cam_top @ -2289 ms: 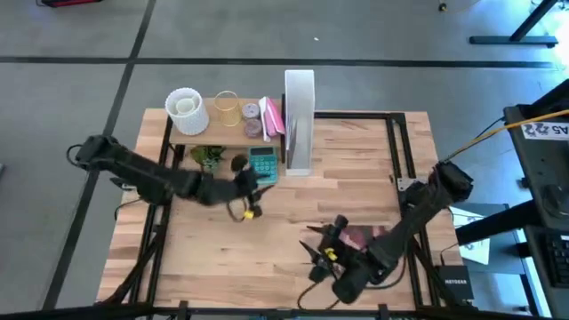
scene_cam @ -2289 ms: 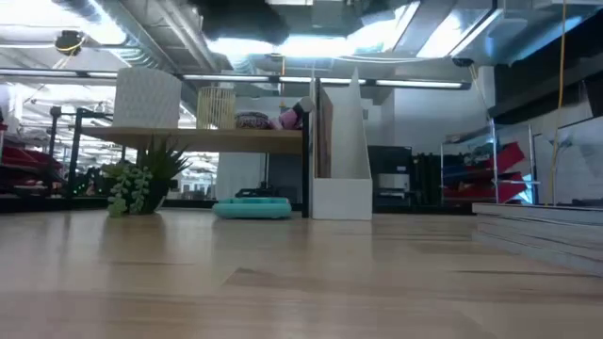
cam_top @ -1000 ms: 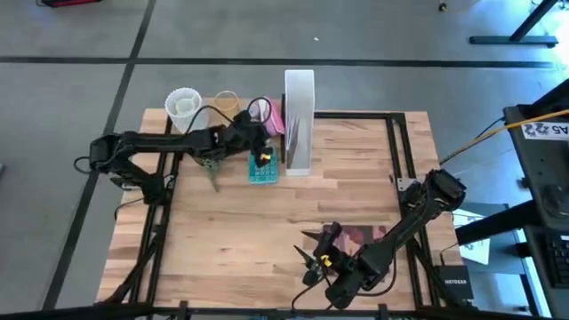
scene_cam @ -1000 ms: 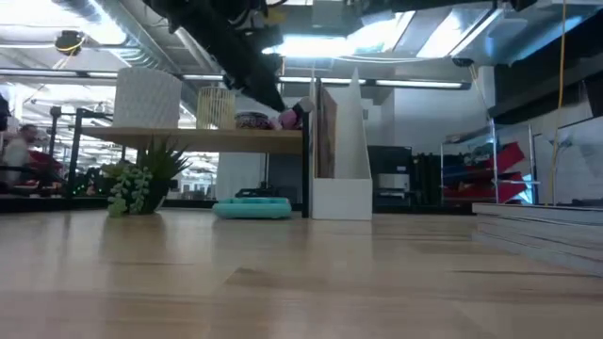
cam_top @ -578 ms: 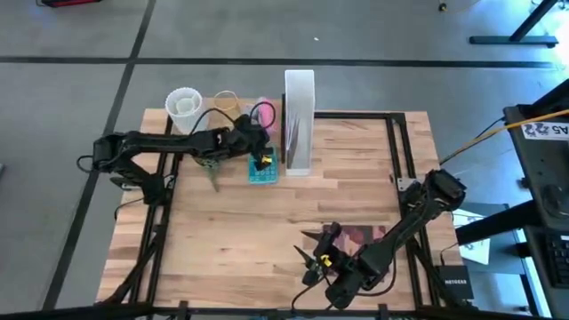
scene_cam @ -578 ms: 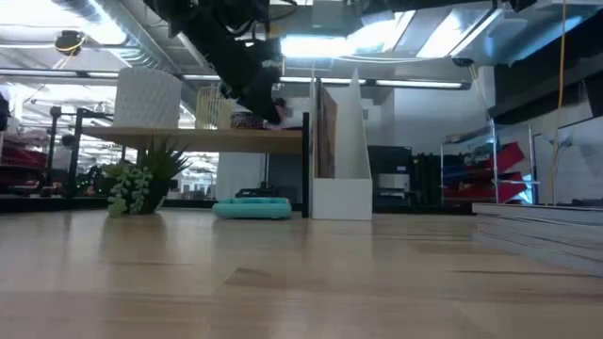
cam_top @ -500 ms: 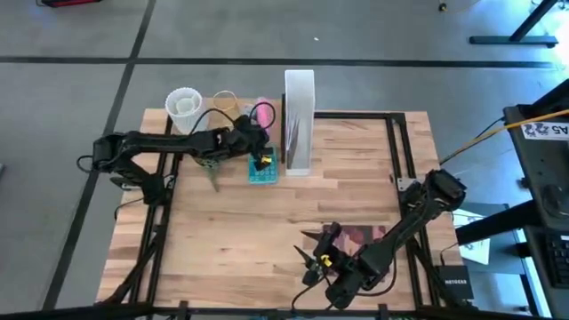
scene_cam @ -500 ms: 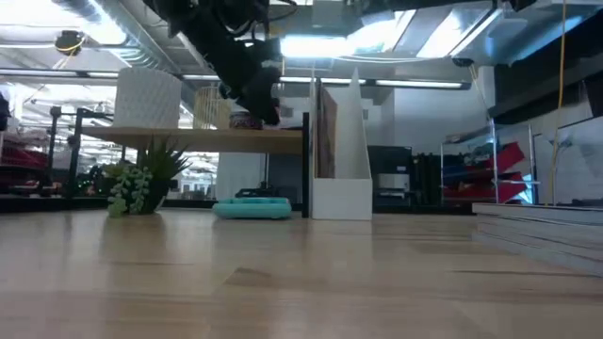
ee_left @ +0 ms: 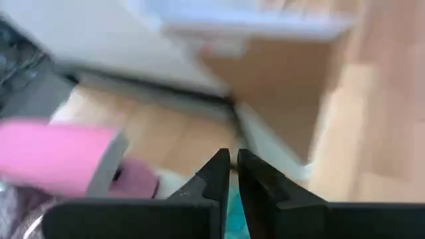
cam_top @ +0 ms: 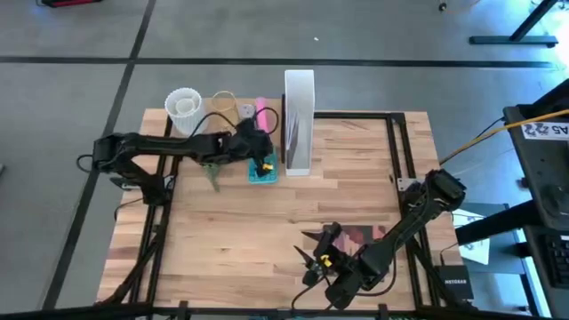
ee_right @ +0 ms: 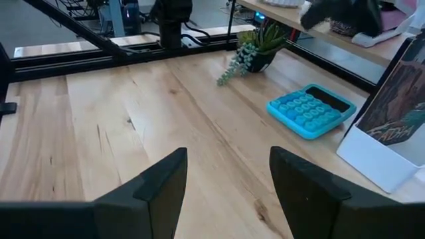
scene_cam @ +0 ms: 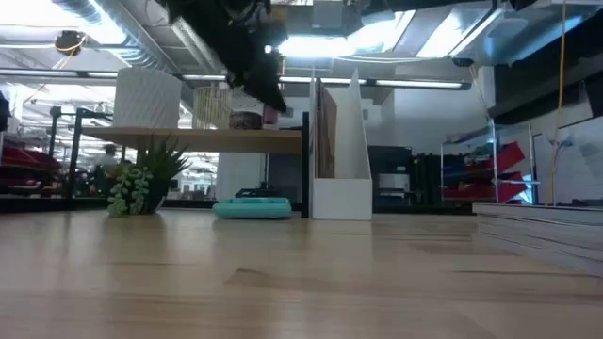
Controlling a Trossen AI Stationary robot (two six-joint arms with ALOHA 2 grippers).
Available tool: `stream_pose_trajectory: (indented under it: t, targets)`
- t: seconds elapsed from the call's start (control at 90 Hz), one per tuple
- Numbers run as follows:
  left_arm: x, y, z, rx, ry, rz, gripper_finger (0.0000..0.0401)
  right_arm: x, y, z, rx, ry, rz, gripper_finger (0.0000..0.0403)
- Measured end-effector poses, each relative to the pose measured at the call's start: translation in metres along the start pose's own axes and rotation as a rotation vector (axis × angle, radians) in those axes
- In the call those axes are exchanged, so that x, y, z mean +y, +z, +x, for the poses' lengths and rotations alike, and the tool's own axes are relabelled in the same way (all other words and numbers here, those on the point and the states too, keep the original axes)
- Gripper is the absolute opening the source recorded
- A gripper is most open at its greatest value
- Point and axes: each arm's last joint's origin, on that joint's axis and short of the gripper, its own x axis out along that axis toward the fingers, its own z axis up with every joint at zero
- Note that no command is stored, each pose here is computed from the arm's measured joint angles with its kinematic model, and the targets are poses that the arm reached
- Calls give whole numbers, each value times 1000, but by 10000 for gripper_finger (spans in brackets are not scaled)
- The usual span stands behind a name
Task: Stock shelves
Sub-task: Put the purple book into the white bookshelf
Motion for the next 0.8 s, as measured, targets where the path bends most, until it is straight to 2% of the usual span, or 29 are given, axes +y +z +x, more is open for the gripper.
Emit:
stream_pose_trajectory:
  t: [0.2,0.289,0.389,0.489,0.578,0.711,0.8]
  targets:
    - [-21,21,-34,-114,-39,27,14,-1,-2,0,47,27,-34,198]
    - [-35,25,-53,-165,-85,41,14,0,-6,-1,137,99,-163,198]
    - [-57,25,-72,-201,-163,72,14,4,-12,-5,265,263,-325,198]
    - [-83,20,-91,-233,-252,119,14,10,-21,-17,406,465,-434,198]
    - [-104,8,-104,-233,-327,156,14,12,-30,-33,491,569,-498,198]
    - [-135,-13,-119,-216,-423,172,14,11,-45,-59,583,633,-601,198]
    - [-153,-28,-124,-211,-476,178,14,7,-53,-73,627,611,-644,198]
